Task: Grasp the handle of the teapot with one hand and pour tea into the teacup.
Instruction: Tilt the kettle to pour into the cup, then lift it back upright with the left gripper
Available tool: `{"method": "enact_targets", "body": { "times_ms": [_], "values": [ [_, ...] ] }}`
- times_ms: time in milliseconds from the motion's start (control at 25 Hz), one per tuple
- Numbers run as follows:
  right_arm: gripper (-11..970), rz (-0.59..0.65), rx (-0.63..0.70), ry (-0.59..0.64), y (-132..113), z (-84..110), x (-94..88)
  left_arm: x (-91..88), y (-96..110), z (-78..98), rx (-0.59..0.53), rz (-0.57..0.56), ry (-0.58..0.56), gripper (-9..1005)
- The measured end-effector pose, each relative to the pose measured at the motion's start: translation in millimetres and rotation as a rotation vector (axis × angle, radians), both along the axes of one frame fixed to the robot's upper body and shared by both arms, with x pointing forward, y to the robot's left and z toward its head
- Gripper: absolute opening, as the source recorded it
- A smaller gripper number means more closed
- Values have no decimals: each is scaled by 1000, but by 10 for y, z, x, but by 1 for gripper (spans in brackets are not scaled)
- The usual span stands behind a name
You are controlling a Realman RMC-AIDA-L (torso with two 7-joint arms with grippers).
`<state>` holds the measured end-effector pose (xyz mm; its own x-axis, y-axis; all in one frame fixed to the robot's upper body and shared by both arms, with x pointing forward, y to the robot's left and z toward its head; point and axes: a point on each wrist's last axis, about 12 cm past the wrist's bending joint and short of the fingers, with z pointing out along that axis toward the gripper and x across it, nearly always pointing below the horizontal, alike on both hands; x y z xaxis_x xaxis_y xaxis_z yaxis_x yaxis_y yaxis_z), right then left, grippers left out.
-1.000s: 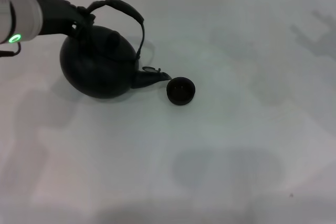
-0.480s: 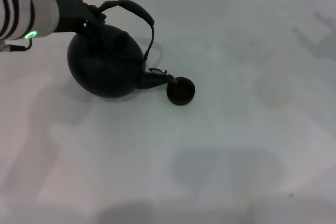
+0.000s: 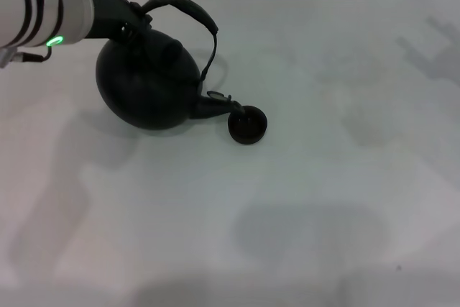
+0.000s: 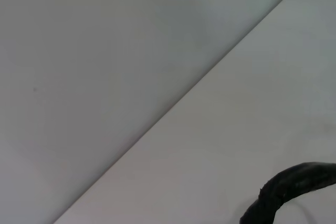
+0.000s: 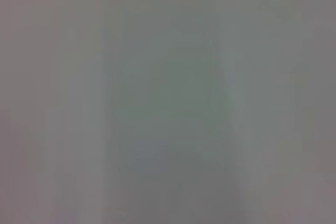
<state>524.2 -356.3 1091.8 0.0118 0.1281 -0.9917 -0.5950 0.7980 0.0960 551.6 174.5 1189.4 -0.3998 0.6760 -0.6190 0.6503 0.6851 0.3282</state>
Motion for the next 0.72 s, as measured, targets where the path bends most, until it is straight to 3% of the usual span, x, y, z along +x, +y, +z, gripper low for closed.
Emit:
{"method": "enact_targets", "body": {
  "times_ms": [720],
  "values": [
    [854, -12, -8, 6, 0, -15, 19, 57, -93, 127, 74, -26, -7, 142]
  ]
}}
